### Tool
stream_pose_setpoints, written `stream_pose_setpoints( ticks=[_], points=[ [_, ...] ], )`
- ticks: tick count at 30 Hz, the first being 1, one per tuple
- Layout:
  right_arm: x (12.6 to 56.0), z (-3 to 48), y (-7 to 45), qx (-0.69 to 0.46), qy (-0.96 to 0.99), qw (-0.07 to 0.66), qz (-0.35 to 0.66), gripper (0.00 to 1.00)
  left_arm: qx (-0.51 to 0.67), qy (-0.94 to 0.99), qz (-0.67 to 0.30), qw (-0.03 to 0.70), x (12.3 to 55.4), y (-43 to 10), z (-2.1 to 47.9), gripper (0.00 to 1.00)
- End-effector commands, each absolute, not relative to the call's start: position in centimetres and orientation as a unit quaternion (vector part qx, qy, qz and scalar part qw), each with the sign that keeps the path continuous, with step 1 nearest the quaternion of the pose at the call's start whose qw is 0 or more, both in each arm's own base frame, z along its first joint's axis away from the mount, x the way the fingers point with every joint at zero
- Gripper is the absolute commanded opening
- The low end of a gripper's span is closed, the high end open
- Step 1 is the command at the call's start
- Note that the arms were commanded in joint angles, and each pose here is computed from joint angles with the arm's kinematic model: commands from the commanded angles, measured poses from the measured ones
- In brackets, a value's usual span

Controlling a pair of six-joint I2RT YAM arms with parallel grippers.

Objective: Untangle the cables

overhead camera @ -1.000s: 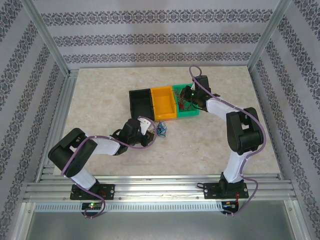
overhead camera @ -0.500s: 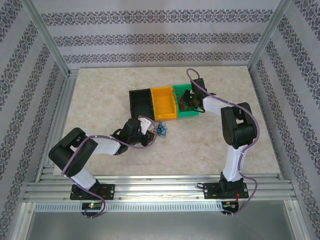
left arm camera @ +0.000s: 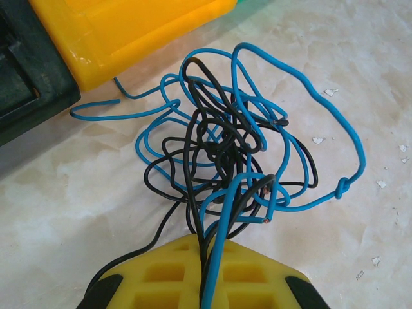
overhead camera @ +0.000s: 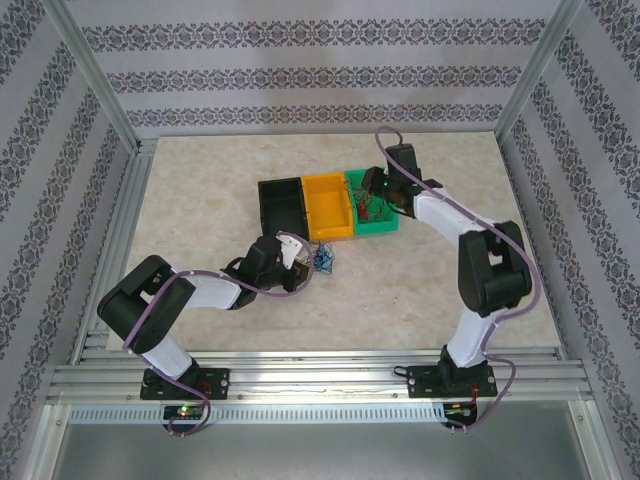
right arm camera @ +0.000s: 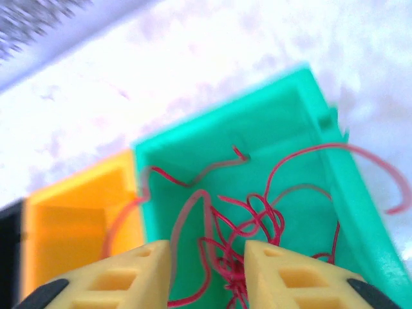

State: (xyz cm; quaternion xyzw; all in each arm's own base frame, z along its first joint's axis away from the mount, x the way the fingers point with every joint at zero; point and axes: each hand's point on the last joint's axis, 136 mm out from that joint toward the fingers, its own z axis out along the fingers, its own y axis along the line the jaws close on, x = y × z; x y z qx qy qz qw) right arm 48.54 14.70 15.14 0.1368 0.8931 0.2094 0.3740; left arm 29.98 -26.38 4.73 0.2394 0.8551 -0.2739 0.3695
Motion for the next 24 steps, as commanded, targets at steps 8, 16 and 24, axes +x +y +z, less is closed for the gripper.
stream_pose_setpoints(
  ticks=[8,16,24],
  points=[
    [46.1,20.7,12.3,0.129,0.864,0.453,0.178,0.42,0.246,0.843,-0.283,0.385,30.2,-27.0,6.1,0.0],
    [41.6,19.2,16.6,0.037,0.881,0.405,0.241,0.42,0.266,0.835,-0.301,0.376,29.6,-27.8,6.3,0.0],
    [33.1,14.1,25.3,-0.11,0.892,0.284,0.335,0.4,0.271,0.841,-0.299,0.361,29.2,-27.7,6.2,0.0]
  ],
)
